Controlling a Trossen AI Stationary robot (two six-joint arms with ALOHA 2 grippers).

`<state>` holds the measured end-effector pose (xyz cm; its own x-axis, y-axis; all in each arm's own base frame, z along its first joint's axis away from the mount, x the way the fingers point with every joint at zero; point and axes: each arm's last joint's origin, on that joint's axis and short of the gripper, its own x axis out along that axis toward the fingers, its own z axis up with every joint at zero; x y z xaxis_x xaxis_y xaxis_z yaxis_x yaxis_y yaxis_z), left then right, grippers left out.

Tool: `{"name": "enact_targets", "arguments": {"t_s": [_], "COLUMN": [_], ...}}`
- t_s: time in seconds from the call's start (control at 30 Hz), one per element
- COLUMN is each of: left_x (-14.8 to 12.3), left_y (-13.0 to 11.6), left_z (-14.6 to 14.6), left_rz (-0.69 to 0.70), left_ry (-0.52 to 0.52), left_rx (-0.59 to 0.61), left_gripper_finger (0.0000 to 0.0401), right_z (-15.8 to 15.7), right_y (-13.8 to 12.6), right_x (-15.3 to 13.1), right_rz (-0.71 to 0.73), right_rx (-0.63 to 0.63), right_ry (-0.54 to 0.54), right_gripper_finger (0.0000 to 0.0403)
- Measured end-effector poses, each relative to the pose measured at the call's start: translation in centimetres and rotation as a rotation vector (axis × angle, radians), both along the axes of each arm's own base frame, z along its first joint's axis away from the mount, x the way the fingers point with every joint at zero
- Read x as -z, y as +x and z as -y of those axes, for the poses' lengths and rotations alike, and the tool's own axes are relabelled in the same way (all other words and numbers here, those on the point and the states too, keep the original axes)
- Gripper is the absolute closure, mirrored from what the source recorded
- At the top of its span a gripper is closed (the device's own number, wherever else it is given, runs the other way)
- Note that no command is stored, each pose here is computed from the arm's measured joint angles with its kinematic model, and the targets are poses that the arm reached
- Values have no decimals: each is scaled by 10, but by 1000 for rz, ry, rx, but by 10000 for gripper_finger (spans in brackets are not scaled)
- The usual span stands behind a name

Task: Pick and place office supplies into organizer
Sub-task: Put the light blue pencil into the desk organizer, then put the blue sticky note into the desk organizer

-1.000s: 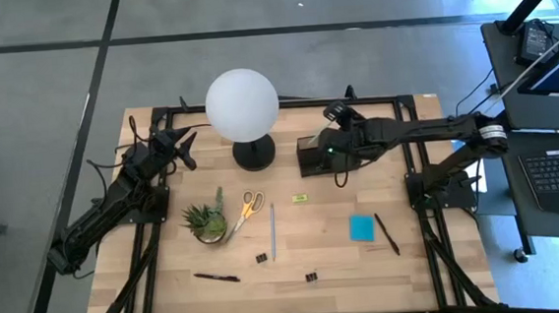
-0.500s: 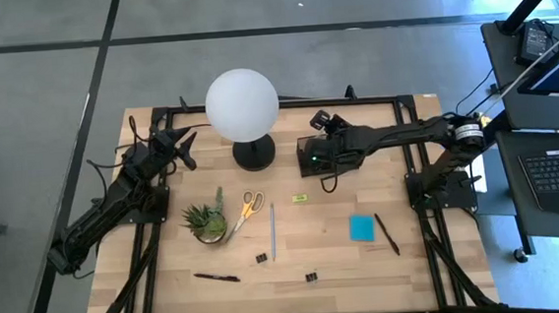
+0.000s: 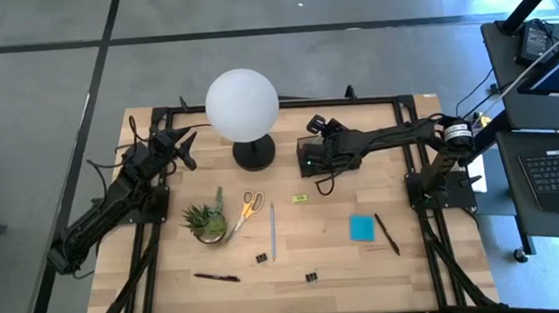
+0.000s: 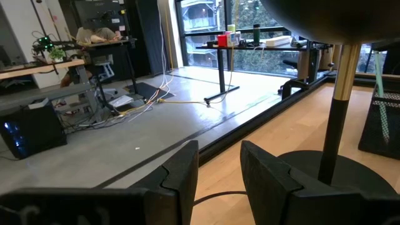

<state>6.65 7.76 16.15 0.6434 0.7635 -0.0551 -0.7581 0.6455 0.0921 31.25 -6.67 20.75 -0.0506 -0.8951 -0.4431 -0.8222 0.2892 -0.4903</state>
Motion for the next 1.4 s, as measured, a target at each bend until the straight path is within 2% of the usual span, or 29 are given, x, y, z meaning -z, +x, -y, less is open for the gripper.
{"name": "enact_targets", "arguments": {"t_s": [0.13, 0.37, 0.97, 1.13, 1.3, 1.4], "left_x": [0, 0, 0, 0, 0, 0], "left_y": [0, 0, 0, 0, 0, 0], "left_z": [0, 0, 0, 0, 0, 0], "left_rz": [0, 0, 0, 0, 0, -1], "left_ry": [0, 0, 0, 0, -1, 0], "left_rx": [0, 0, 0, 0, 0, 0], "left_gripper_finger": [287, 287, 287, 287, 287, 287], "right_z": [0, -1, -1, -1, -1, -4], "right_y": [0, 0, 0, 0, -1, -2], "right_x": [0, 2, 2, 2, -2, -14], "right_rz": [1, 13, 14, 16, 8, 84], "right_rx": [-1, -12, -12, -12, -2, 13], "right_ry": [6, 88, 96, 96, 11, 13], "right_gripper_finger": [378, 358, 345, 317, 281, 271]}}
